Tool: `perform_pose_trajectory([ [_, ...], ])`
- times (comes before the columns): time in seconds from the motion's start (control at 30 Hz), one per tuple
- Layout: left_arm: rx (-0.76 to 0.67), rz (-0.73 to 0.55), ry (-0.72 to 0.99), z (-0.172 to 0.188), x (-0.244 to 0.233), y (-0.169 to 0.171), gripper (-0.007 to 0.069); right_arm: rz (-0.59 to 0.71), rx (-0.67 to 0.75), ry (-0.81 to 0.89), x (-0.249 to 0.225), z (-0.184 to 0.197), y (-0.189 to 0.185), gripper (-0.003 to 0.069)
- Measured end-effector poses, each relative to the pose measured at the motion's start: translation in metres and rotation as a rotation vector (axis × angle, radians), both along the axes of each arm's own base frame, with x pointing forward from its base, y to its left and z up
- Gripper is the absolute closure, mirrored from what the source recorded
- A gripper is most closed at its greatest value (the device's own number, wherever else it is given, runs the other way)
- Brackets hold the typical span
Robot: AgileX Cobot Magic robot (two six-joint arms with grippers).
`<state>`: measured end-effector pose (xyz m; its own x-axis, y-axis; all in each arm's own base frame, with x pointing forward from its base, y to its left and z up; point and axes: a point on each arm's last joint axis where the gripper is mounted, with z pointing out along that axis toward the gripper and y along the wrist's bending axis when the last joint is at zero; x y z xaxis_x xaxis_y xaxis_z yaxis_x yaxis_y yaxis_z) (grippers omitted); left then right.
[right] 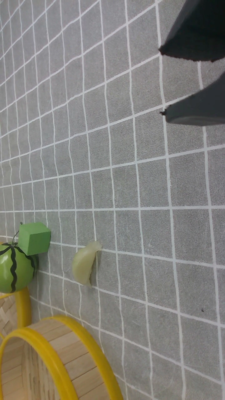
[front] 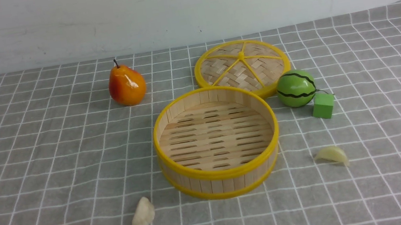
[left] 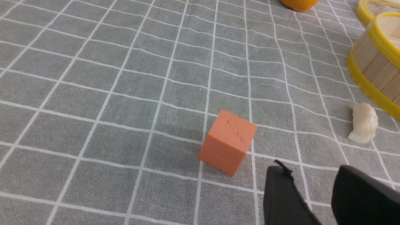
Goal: Put the dumplings into the steamer on the table with the grey tablecloth.
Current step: 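Reach for and grasp a dumpling on the table with the left gripper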
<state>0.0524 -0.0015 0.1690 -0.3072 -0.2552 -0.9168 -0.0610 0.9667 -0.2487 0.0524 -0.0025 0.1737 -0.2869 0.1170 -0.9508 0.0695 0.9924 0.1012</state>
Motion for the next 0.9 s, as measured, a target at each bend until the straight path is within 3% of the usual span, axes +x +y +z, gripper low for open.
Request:
perform_pose_trajectory([
  [0.77,0.020,0.003,0.000,0.0000,0.0000,0.0008,0.0388,0.001,0.017,0.000,0.0000,0.0000,0.0006,0.0419],
  [0.83,-0.038,0.011,-0.002,0.0003,0.0001,-0.0002,0.0388,0.002,0.073,-0.006,0.0002,0.0004,0.0021,0.0419],
  [0.9,-0.198,0.026,-0.011,0.0016,0.0004,-0.0032,0.0388,-0.004,0.225,-0.020,0.0006,0.0013,0.0055,0.0419],
])
